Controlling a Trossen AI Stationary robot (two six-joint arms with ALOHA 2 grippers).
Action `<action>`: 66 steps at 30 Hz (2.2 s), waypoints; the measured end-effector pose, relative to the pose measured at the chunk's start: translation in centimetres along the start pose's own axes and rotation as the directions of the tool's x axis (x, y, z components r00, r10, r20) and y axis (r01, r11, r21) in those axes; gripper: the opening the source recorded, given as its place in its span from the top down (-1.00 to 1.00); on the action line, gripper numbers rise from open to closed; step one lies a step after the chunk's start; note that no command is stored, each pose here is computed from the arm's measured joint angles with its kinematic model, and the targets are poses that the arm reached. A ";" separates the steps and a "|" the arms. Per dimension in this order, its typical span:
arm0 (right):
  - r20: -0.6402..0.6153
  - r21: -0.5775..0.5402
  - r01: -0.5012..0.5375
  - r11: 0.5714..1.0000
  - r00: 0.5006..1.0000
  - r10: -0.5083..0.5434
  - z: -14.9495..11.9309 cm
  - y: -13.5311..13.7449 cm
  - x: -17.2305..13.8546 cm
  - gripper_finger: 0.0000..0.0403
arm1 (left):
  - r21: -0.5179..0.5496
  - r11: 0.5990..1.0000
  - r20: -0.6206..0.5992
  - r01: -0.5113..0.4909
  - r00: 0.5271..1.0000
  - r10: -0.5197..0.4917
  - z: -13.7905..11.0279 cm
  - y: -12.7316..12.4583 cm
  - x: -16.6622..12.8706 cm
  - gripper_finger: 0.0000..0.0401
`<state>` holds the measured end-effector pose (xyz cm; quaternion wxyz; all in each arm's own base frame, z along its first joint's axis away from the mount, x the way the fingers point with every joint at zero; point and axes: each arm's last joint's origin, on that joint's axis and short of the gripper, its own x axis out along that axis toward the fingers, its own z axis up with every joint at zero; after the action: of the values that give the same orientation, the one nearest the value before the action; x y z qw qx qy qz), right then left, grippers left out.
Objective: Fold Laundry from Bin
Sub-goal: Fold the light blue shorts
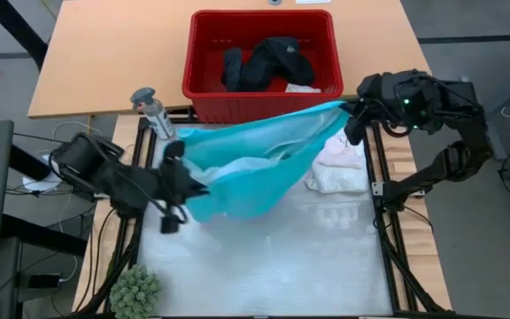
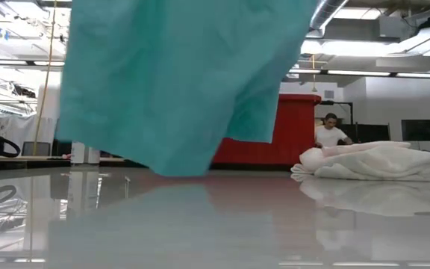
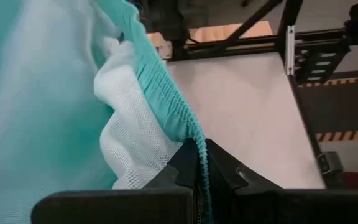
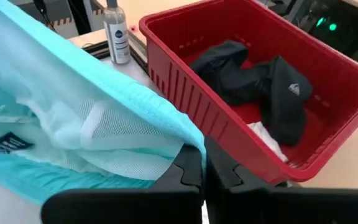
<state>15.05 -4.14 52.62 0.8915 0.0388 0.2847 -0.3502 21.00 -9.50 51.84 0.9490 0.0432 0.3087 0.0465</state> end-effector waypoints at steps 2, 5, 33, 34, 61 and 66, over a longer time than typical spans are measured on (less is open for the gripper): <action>-0.011 0.018 0.002 1.000 1.000 -0.002 0.2 0.4 0.6 0.90 | 0.022 0.999 0.003 -0.036 0.999 0.036 -0.5 1.1 -1.2 1.00; -0.026 0.016 0.018 1.000 1.000 -0.017 0.6 1.1 1.8 0.90 | 0.065 0.989 0.005 -0.130 0.992 0.130 -1.1 2.7 -2.4 1.00; -0.366 -0.115 -0.129 0.985 0.927 0.079 0.4 7.2 10.8 0.51 | 0.012 0.908 -0.435 0.419 0.820 -0.372 -3.8 -6.4 5.0 1.00; -0.386 -0.122 -0.171 0.978 0.916 0.112 0.4 7.6 11.2 0.51 | 0.008 0.903 -0.440 0.429 0.813 -0.382 -4.0 -6.8 4.8 1.00; -0.606 -0.233 -0.746 0.623 0.613 0.507 -0.9 13.3 17.6 0.49 | 0.113 0.745 -0.525 0.658 0.676 -0.517 -5.2 -9.2 2.8 1.00; -0.573 -0.183 -0.892 0.414 0.439 0.692 -1.0 15.4 16.7 0.49 | 0.076 0.756 -0.528 0.650 0.669 -0.523 -5.2 -9.3 2.7 1.00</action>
<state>34.44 -2.33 40.80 0.8457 0.0318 0.4832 0.2242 20.68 -18.17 44.99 0.7921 0.0508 0.5318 -0.2953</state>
